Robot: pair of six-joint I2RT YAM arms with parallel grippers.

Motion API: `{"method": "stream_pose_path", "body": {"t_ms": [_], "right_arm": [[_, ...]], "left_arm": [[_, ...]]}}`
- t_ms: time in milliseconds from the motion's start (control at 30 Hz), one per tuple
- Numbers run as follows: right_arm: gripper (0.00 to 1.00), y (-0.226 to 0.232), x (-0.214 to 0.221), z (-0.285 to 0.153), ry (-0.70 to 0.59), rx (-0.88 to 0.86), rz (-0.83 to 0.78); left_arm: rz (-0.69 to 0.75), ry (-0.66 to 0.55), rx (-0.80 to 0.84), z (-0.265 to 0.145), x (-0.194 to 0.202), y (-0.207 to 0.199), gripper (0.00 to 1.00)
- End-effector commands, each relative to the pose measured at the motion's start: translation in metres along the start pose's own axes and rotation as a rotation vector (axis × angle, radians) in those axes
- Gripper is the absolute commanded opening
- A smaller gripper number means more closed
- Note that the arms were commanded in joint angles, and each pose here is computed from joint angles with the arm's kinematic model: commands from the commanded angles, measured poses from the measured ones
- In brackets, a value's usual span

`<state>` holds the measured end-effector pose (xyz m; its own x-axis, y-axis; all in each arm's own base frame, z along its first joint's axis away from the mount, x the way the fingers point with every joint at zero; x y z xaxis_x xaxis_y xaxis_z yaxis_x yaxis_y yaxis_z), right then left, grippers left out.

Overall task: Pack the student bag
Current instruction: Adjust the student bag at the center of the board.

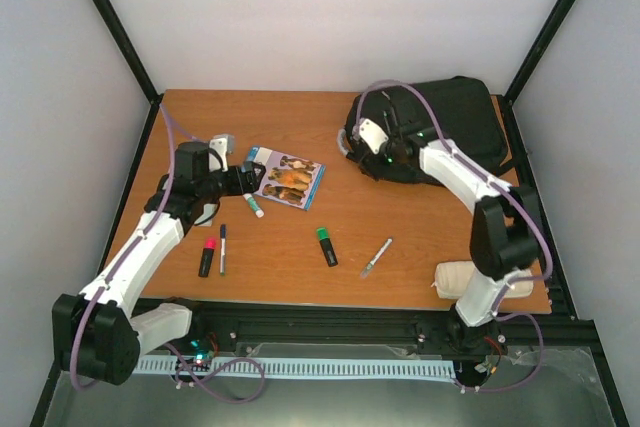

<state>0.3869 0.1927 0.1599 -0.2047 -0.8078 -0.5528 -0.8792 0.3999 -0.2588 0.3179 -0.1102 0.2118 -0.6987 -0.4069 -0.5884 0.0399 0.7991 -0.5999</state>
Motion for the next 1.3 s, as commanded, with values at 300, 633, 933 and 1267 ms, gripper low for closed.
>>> {"method": "stream_pose_path", "body": {"t_ms": [300,633,933,1267], "right_arm": [[0.69,-0.088,0.001,0.090,0.218,0.203,0.160],[0.73,-0.094,0.024,0.130,0.330,0.214,0.205],[0.24,-0.065,0.040,0.124,0.355,0.114,0.191],[0.03,-0.005,0.044,0.073,0.272,-0.042,0.007]], "left_arm": [[-0.029,-0.014,0.027,0.000,-0.013,-0.008,0.90],[-0.042,-0.003,0.026,0.003,-0.013,-0.008,0.90],[-0.050,0.002,0.028,0.003,-0.011,-0.008,0.90],[-0.061,0.022,0.047,0.006,-0.009,-0.010,0.89]]}}
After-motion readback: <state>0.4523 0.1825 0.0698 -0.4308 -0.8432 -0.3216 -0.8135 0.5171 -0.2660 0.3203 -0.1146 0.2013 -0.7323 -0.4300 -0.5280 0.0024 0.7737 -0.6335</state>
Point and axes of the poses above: each gripper's point midway between its finger pads, its own z axis out along the fingers, its own y axis along the line the jaws close on, x = y × z, the point moved 2 cm from there along -z, back along the fingers, and after that the axes turned 13 degrees about -z, right-handed, at the moved point
